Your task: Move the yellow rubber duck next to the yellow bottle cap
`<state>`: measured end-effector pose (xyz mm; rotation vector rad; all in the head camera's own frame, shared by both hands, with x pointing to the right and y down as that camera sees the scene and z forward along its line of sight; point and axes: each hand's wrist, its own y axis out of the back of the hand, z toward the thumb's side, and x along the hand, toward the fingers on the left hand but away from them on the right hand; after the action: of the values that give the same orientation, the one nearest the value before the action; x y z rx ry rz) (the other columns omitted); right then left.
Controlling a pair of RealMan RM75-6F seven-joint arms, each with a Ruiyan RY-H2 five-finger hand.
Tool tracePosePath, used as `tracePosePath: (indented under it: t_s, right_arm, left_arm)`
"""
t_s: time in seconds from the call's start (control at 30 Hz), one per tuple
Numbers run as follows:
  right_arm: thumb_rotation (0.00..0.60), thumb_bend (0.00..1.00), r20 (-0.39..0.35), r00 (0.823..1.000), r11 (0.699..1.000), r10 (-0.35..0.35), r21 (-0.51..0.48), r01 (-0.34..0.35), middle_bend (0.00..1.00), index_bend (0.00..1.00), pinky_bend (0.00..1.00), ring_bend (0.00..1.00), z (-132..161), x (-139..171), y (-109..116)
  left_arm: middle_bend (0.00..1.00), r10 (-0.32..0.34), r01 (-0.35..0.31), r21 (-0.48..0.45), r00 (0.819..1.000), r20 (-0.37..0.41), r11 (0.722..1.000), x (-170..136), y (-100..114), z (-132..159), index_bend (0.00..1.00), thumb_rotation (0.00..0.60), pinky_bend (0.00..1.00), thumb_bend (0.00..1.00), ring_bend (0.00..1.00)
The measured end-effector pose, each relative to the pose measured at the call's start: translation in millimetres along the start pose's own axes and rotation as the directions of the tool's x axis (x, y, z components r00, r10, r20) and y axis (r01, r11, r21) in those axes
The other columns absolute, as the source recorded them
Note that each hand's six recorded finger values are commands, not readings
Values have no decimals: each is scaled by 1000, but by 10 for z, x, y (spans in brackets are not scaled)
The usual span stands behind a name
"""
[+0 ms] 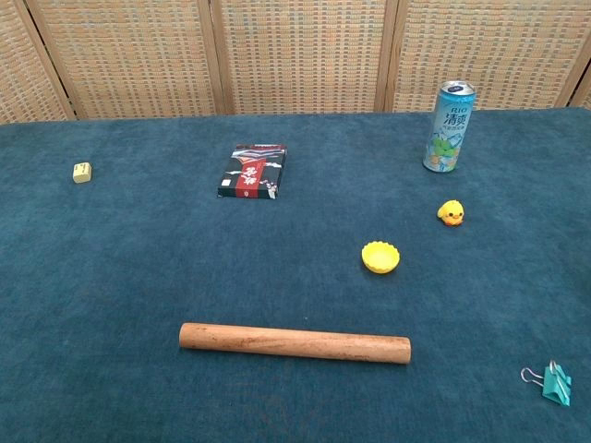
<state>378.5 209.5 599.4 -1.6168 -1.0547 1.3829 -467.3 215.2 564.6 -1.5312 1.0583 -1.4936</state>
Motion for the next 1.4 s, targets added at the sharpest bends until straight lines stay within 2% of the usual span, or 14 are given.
tracePosePath:
  t_s: [1.1, 1.17, 1.4]
  right_arm:
    - [600, 191, -29, 999, 1000, -29, -13, 28, 0, 1, 0, 0, 51, 10, 33]
    - [600, 191, -35, 999, 999, -34, -14, 33, 0, 24, 0, 0, 67, 0, 31]
    - [600, 191, -74, 994, 997, -74, -27, 73, 6, 212, 11, 0, 172, -156, 57]
  left_arm:
    - [0, 11, -11, -2, 1000, 2, 1000, -17, 28, 9, 0, 600, 0, 116, 0]
    - [0, 13, -13, -2, 1000, 1, 1000, -16, 32, 7, 0, 600, 0, 116, 0]
    - [0, 25, -25, -3, 1000, -9, 1000, -11, 57, -22, 0, 600, 0, 116, 0]
